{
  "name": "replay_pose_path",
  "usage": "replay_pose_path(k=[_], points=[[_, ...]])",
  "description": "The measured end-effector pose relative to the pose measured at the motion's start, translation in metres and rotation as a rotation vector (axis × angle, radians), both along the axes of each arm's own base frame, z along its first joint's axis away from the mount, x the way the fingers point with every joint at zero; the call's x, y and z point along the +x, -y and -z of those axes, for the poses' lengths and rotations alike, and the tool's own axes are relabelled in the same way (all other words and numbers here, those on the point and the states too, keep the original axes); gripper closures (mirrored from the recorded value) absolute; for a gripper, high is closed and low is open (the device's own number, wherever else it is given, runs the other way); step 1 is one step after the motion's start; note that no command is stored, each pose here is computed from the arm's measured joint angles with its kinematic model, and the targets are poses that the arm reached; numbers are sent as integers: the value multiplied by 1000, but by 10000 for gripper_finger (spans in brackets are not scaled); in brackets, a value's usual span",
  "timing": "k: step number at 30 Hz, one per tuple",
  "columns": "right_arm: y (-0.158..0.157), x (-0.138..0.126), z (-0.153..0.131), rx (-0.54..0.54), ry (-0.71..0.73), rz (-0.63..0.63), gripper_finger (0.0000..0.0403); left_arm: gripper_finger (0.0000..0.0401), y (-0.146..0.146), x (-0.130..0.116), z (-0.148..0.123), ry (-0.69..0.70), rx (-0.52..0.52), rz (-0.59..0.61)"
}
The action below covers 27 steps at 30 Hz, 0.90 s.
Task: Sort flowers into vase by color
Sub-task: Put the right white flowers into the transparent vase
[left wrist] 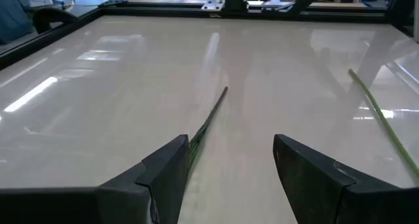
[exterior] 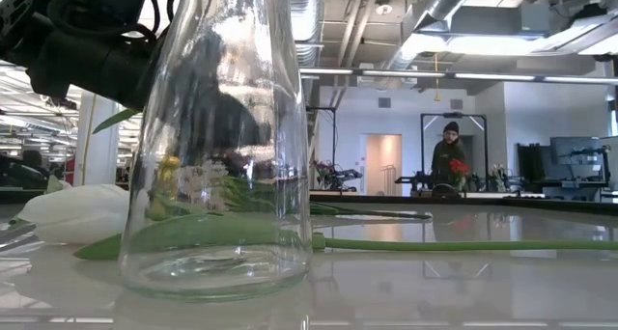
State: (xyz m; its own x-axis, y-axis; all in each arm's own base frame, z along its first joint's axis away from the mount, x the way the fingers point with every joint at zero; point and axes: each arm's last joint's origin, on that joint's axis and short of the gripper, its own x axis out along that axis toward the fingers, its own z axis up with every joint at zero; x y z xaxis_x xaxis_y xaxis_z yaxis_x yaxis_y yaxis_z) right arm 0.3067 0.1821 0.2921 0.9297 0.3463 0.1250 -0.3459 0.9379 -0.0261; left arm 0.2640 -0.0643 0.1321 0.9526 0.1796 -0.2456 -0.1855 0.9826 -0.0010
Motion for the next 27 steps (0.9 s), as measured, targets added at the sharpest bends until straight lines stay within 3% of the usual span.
replay_pose_path(k=[5,18,23,27], points=[[-2,21,25,63,50,-62,386,189,0,0,0,1,-2,0],[-5,41,68,99,-19,-29,385,189,0,0,1,-3,-14,3],[-2,46,80,100,-61,-13,336,189,0,0,1,-4,-14,4],[5,51,85,156,-184,2,291,189,0,0,1,-4,-14,4]])
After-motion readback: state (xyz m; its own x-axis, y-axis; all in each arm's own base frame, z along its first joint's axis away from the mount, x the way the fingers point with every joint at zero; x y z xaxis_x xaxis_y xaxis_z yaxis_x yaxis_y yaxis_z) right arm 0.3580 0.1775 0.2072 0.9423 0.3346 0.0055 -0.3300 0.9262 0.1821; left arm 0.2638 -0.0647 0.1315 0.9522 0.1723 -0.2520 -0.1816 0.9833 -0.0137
